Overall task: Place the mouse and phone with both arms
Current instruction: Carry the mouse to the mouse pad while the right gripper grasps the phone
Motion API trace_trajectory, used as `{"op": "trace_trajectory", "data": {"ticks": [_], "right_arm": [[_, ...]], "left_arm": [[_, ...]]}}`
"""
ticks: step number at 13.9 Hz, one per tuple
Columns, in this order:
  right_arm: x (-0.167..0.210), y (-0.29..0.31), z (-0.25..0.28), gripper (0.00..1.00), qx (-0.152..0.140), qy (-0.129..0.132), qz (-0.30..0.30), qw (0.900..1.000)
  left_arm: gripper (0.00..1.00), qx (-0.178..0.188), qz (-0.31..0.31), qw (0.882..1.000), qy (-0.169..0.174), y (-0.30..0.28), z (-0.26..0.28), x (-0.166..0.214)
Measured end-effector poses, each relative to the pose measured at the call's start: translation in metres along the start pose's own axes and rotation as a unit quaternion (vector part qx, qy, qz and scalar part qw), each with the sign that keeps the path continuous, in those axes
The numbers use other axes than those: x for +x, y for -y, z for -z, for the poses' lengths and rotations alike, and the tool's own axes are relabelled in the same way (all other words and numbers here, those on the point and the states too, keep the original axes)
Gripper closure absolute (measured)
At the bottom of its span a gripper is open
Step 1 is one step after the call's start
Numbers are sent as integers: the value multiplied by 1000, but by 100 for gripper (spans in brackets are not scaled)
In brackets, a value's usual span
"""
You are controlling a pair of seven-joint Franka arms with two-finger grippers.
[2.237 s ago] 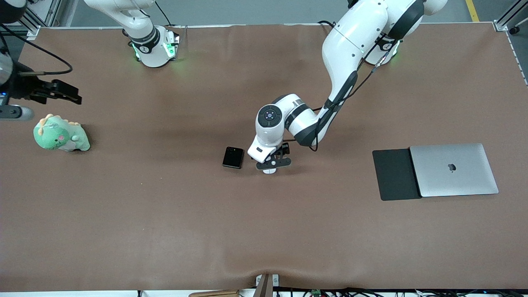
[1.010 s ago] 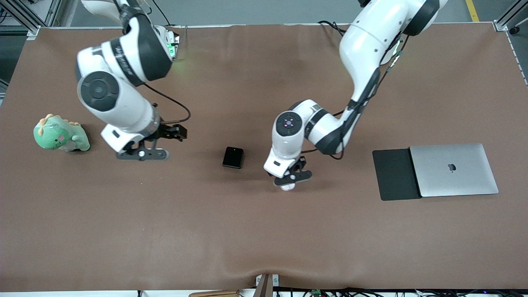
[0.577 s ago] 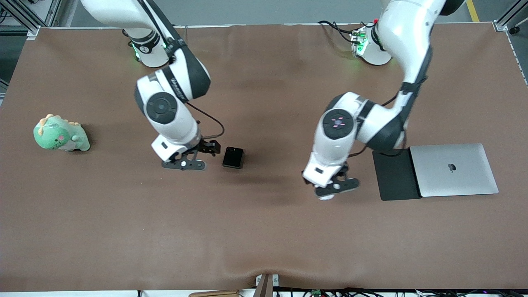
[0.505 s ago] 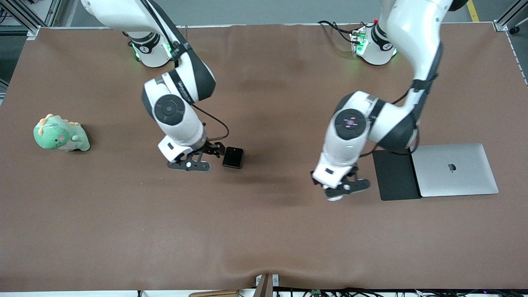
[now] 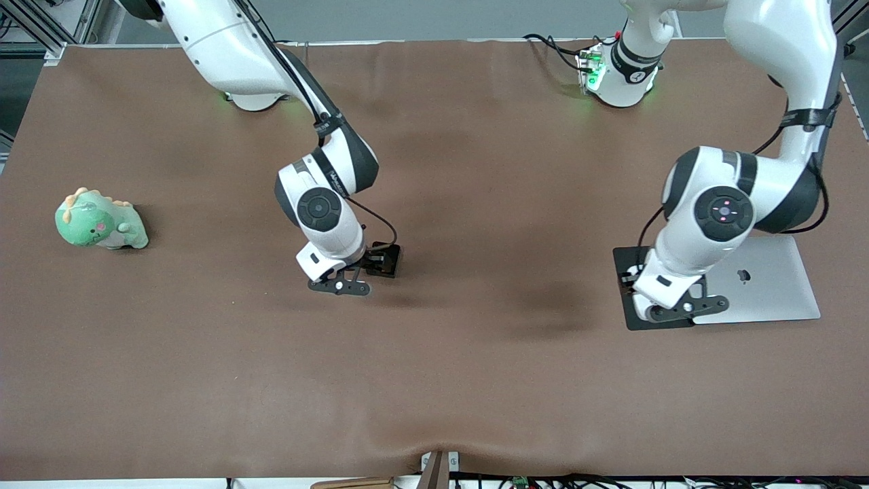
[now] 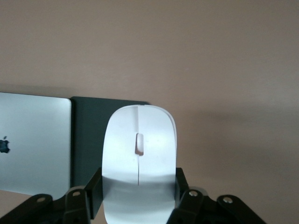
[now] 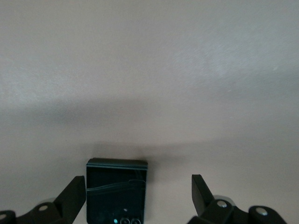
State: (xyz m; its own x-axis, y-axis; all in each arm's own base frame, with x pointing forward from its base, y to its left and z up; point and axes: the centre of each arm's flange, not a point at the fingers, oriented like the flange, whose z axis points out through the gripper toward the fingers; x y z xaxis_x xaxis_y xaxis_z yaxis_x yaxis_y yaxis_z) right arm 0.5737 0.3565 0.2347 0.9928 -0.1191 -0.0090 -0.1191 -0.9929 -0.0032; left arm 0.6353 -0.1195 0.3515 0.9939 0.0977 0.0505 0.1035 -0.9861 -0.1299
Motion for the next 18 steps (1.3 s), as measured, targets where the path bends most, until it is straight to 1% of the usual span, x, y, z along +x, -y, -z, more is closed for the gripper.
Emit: {"op": "trace_trajectory", "data": {"ticks": [3, 5, 8, 12, 15, 18], "right_arm": [[-11, 15, -19, 0, 1, -2, -16, 1000], [-21, 23, -32, 0, -3, 2, -15, 1000], [-25, 26, -45, 0, -6, 6, -13, 1000], [-26, 25, -51, 0, -9, 9, -16, 1000], [-25, 26, -59, 0, -5, 4, -30, 1000], [-27, 26, -65, 0, -6, 4, -34, 999]], "left_arm": [[38, -10, -21, 1000, -11, 34, -29, -1], [38, -16, -51, 998, -17, 62, -51, -2], [38, -22, -82, 996, -15, 92, -86, -13], [38, -36, -118, 992, -23, 98, -125, -28], [38, -46, -120, 991, -24, 94, -152, -34], [38, -55, -118, 991, -25, 93, -173, -37]]}}
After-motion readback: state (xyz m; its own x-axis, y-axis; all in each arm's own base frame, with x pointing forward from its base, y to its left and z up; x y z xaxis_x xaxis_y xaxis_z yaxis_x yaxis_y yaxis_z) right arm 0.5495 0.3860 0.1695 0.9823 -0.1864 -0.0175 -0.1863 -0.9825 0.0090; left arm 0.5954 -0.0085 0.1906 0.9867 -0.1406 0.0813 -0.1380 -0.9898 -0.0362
